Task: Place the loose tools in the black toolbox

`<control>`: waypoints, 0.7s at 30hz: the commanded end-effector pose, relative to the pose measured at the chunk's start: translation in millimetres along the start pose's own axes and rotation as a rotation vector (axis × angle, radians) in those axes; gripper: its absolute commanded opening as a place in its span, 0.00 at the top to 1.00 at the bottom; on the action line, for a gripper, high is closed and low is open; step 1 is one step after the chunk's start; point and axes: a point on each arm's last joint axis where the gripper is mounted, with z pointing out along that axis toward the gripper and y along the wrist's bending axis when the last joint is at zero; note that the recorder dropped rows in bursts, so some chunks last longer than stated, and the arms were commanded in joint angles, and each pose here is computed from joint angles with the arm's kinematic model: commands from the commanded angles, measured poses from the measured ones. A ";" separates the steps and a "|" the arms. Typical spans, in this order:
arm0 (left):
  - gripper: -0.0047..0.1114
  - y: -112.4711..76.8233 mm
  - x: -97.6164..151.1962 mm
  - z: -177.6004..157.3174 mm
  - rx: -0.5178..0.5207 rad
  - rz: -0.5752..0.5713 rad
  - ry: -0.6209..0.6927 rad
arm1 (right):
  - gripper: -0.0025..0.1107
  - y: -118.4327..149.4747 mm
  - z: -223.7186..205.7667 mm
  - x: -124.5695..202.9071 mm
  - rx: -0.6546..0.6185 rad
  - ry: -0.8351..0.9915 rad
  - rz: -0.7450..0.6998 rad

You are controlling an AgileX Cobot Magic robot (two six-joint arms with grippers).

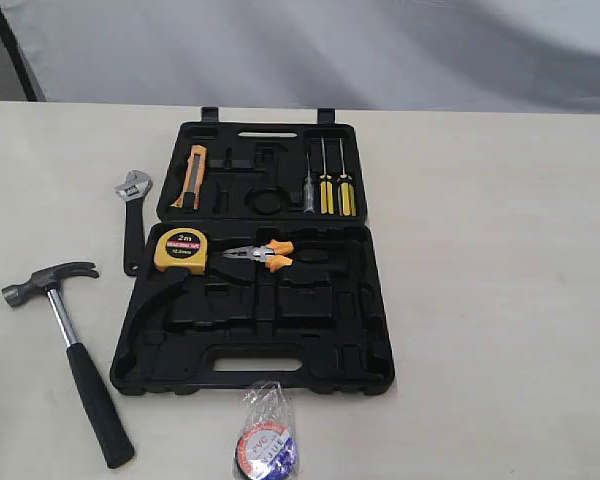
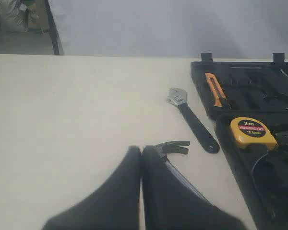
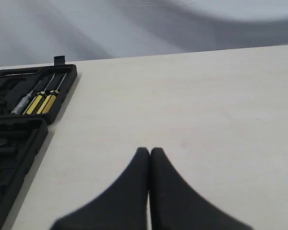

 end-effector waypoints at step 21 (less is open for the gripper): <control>0.95 -0.3 1.5 -0.8 0.014 -0.022 -0.007 | 0.98 3.1 -12.9 -45.7 -0.031 -0.540 -0.014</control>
